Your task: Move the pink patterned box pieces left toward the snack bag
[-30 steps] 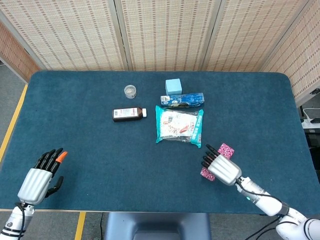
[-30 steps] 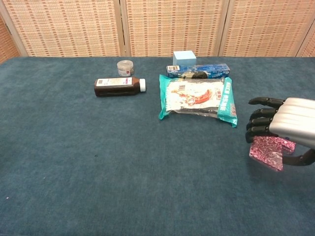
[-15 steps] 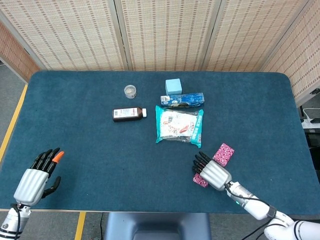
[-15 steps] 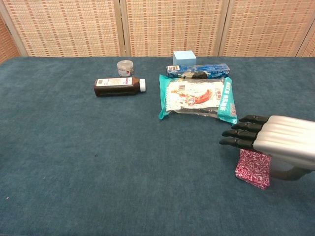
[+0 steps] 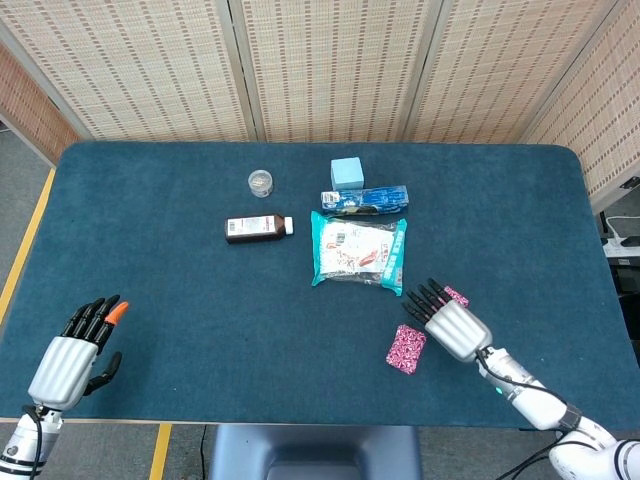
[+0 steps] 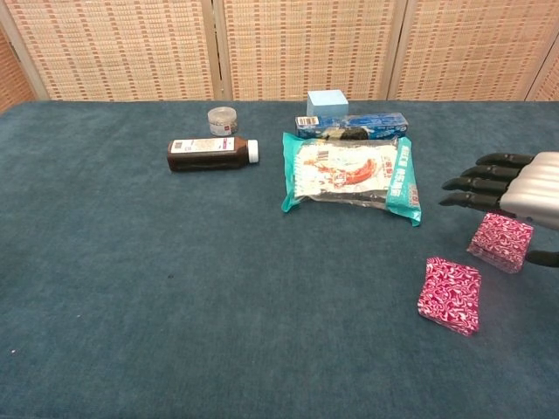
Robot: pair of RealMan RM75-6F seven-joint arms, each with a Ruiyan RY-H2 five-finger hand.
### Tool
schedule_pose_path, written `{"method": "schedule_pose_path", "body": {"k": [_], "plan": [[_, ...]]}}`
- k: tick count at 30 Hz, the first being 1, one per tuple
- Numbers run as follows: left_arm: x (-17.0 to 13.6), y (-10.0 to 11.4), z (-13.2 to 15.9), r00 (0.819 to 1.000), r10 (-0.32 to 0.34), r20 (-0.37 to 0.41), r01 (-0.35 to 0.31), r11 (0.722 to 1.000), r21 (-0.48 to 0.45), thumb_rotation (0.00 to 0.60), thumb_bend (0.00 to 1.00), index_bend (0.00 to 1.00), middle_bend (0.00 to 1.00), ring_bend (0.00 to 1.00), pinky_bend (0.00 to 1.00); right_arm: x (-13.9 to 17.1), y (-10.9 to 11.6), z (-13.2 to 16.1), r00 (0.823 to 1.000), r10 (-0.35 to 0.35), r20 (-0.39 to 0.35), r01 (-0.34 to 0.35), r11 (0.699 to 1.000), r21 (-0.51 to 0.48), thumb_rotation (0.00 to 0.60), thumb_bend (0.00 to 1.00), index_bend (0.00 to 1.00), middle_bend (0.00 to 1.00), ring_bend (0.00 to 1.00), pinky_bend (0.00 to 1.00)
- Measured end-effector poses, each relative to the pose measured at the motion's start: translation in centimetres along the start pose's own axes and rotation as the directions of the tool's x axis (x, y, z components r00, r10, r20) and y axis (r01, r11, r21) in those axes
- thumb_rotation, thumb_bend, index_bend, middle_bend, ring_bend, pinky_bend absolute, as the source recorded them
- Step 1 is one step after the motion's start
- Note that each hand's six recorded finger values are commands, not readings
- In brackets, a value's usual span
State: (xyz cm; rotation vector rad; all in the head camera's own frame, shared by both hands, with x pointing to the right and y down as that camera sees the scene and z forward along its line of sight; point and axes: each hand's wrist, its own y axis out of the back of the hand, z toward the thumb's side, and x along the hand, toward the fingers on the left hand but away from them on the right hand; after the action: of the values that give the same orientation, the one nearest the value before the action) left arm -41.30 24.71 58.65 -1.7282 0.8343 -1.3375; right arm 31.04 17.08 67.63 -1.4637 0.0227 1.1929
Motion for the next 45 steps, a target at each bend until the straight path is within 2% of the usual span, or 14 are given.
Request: {"method": "schedule_pose_path", "body": {"k": [9,15,22,30,45], "plan": [[0.1,-0.4,0.5,1.0,-0.006,0.006,0.005,1.0,0.013,0.6,0.48,0.0,0.0,0.0,0.12,0.2,-3.5,-3.7,0.994,0.094,0.059,-0.096,0.995,0.027,0.6,0.21,0.0,0.0,0.0,0.0],[0.3,-0.7,0.6,1.0,-0.019,0.005,0.019,1.0,0.017,0.6,0.48,0.0,0.0,0.0,0.12,-0.4,-4.5,-3.7,0.993,0.097,0.063,-0.095,0.995,-0.026,0.6,0.21,0.01,0.07,0.0,0.0],[0.3,-0.6,0.4,1.0,-0.016,0.001,0.016,1.0,0.014,0.6,0.48,0.0,0.0,0.0,0.12,-1.3,-4.6,-2.8,0.996,0.075,0.039,-0.072,0.993,-0.095,0.6,0.21,0.09,0.14,0.0,0.0],[0.3,-0.6,0.4,1.0,-0.017,0.003,0.017,1.0,0.014,0.6,0.48,0.0,0.0,0.0,0.12,-1.8,-4.4,-2.3,0.998,0.05,0.027,-0.048,0.996,-0.082,0.6,0.21,0.16,0.19,0.0,0.0],[0.3,-0.6,0.4,1.0,-0.018,0.002,0.018,1.0,0.014,0.6,0.48,0.0,0.0,0.0,0.12,-2.2,-4.3,-1.9,0.999,0.04,0.026,-0.039,0.997,-0.066,0.6,0.21,0.23,0.24,0.03,0.0]]}}
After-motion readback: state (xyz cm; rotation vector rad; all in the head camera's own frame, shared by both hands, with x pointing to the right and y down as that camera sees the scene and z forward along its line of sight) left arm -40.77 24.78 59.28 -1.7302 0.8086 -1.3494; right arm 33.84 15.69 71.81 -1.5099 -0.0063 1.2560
